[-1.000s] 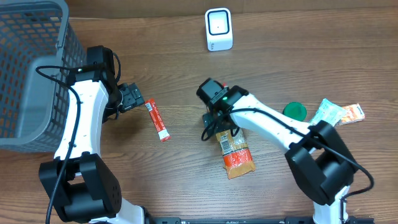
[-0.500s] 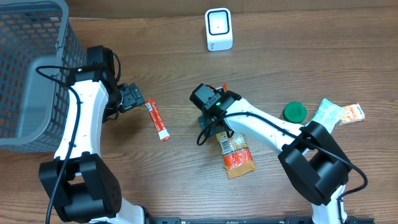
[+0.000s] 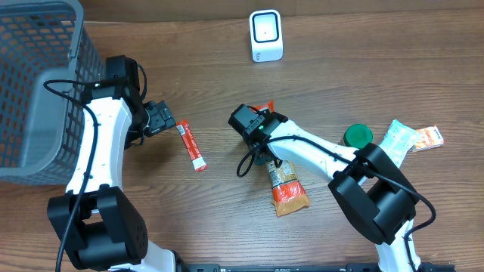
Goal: Scan the item barcode
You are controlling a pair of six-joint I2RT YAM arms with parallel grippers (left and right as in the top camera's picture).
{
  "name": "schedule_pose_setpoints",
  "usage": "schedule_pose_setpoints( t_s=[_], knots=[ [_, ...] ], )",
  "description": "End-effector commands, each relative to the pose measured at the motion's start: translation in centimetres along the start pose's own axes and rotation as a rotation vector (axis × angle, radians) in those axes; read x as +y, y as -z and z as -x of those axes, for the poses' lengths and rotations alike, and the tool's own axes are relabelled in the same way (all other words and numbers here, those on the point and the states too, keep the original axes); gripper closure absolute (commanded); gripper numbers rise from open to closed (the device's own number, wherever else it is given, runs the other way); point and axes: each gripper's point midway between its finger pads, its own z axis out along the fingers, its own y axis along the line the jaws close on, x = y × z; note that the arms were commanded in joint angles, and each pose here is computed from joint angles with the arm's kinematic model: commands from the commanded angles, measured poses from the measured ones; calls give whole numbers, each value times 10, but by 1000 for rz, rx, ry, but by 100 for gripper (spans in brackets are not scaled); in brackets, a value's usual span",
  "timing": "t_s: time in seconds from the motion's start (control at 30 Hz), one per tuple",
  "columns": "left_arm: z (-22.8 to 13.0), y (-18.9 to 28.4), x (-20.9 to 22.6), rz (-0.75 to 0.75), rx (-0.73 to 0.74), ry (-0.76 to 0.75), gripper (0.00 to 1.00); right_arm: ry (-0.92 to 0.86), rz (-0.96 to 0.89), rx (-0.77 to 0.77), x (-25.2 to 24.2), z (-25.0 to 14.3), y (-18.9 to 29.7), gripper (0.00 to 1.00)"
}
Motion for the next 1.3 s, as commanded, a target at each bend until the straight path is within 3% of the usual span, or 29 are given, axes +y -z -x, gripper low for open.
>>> schedule_pose_setpoints(
  t_s=[0.0, 0.13, 0.37, 0.5, 0.57, 0.77, 1.0, 1.27],
  knots=[
    [4, 6, -1, -2, -23, -8, 0, 39, -13, 26, 1, -5, -10, 49],
    [4, 6, -1, -3, -23, -8, 0, 59, -12, 23, 1, -4, -10, 58],
    [4, 6, -1, -3, -23, -8, 0, 57, -10, 18, 1, -3, -10, 62],
    [4, 6, -1, -3, -23, -8, 0, 57, -8, 16, 2, -2, -10, 89],
    [4, 6, -1, -3, -23, -10, 0, 57, -9, 15, 2, -2, -10, 96],
    [4, 6, -1, -2, -23, -9, 0, 71, -73, -3, -14, 9, 21, 96],
    [4, 6, -1, -3, -23, -8, 0, 59, -5, -121, -15, 29, 76, 96],
    [4, 6, -1, -2, -23, -8, 0, 196, 105, -56, 1, 10, 75, 96]
  ],
)
